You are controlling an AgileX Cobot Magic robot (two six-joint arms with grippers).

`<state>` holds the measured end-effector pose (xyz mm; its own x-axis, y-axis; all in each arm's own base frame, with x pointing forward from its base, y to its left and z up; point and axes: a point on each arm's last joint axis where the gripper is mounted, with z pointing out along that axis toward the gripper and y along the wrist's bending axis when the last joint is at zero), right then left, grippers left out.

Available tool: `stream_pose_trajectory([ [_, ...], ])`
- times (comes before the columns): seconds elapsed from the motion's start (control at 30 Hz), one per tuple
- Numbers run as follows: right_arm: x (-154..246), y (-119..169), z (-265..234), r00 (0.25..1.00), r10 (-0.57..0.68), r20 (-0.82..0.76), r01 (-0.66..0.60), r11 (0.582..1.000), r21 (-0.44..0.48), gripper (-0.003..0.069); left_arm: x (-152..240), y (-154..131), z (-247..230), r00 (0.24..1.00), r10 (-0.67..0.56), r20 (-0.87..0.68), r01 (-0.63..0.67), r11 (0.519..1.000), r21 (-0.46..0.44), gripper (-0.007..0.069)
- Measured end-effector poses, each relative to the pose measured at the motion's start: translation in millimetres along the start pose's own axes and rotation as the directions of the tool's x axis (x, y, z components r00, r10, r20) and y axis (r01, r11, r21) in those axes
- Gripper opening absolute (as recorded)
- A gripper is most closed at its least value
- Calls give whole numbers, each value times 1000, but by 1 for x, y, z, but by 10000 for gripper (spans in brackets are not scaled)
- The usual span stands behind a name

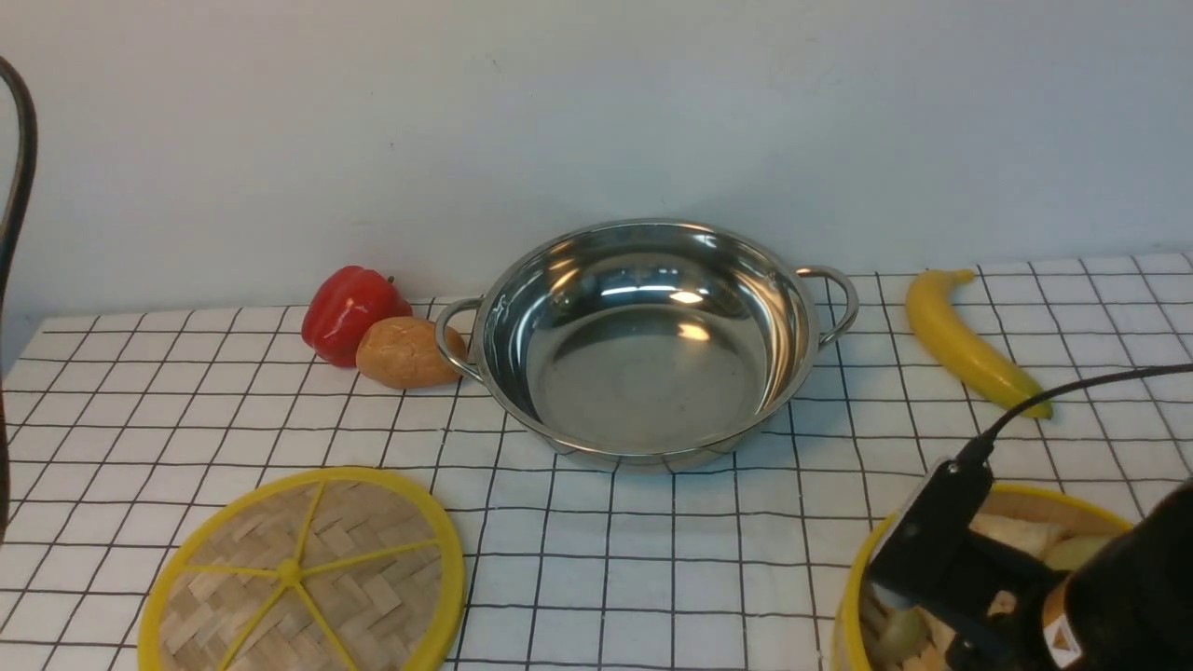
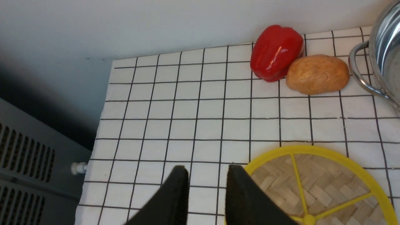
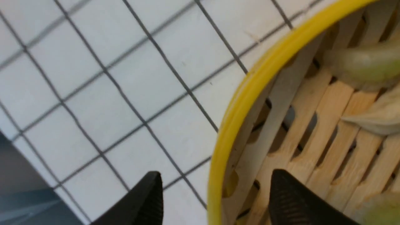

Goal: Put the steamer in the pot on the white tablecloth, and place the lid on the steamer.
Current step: 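Reach for and grasp the rim of the bamboo steamer holding the buns with the right gripper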

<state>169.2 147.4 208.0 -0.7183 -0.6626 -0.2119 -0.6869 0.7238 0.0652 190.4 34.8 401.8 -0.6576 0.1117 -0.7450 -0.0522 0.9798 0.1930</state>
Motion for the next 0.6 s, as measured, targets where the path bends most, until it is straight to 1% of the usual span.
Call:
stream_pose_trajectory([
  [0.03, -1, -1, 5, 1000, 4, -10, -4, 1000, 16, 452, 0, 0, 0, 1000, -1, 2, 1, 1000, 1, 176],
  [0.2, -3, -2, 10, 1000, 8, -24, -8, 1000, 21, 452, 0, -1, 0, 1000, -9, 3, 9, 1000, 12, 188],
  [0.43, -4, -3, 18, 999, 17, -45, -16, 1000, 21, 414, 0, -2, 0, 1000, -13, 4, 13, 1000, 16, 202],
  [0.6, -6, -4, 27, 997, 12, -76, -11, 1000, 20, 401, 1, -2, 1, 1000, -13, 0, 13, 1000, 18, 207],
])
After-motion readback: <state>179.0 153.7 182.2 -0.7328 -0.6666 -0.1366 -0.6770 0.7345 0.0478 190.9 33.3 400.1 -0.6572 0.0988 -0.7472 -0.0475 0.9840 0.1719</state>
